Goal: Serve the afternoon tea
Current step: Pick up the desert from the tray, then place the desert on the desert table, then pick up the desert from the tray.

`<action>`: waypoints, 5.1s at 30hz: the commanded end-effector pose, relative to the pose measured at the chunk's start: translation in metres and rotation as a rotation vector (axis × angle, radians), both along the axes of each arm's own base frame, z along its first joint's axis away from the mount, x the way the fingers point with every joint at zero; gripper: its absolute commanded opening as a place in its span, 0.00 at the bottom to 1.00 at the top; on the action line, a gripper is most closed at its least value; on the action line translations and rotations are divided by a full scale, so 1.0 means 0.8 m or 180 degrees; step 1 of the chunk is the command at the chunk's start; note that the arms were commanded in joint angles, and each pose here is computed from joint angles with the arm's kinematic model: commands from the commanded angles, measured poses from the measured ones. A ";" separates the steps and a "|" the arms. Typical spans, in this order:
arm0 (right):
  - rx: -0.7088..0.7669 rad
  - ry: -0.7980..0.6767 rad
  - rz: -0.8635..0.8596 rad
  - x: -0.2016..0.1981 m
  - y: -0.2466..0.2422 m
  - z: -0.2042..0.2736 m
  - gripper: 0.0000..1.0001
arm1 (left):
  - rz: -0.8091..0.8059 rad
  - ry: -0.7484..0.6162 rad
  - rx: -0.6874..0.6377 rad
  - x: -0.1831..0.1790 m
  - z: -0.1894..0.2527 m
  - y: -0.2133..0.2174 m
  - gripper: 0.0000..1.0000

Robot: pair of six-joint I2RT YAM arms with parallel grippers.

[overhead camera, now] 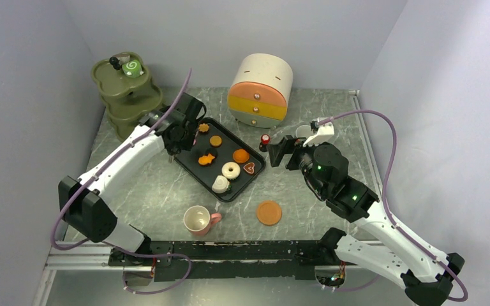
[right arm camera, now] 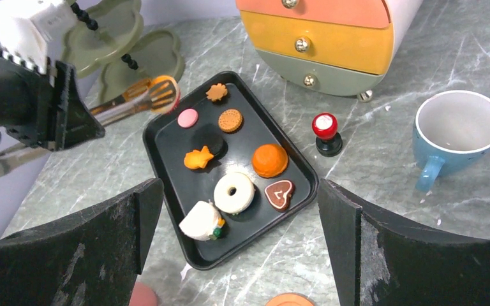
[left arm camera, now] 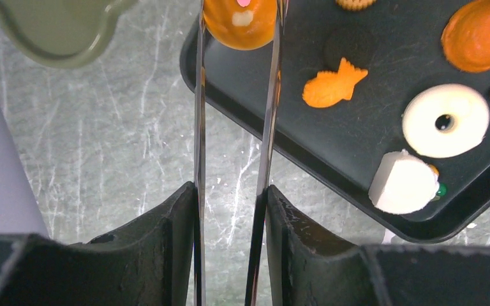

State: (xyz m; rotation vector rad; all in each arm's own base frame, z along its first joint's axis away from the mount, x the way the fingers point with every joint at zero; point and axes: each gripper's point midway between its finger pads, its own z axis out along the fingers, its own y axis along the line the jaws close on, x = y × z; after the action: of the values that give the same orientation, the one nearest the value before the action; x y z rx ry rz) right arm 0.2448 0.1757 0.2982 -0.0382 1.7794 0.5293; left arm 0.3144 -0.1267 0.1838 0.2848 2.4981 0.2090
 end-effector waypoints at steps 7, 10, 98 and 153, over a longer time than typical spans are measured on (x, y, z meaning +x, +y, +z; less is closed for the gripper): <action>0.0068 -0.0043 0.0018 0.002 0.003 0.005 0.95 | 0.0301 -0.0994 -0.0149 0.026 0.153 0.029 0.36; 0.0079 -0.0044 0.0019 0.001 0.003 0.006 0.95 | 0.0423 -0.1182 -0.0132 0.036 0.181 0.047 0.36; 0.0017 -0.0057 -0.0058 0.003 -0.005 0.001 0.95 | 0.1633 -0.1715 -0.0617 0.159 0.223 0.278 0.55; 0.0108 -0.0009 0.0001 -0.005 -0.004 0.007 0.95 | 0.0595 -0.1816 -0.1447 0.105 0.286 0.172 0.49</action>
State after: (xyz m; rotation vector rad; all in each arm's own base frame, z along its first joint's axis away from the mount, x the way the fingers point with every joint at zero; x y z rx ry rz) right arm 0.2429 0.1751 0.2903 -0.0435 1.7970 0.5263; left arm 0.4056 0.0432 0.4137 -0.3003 1.9153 -0.0537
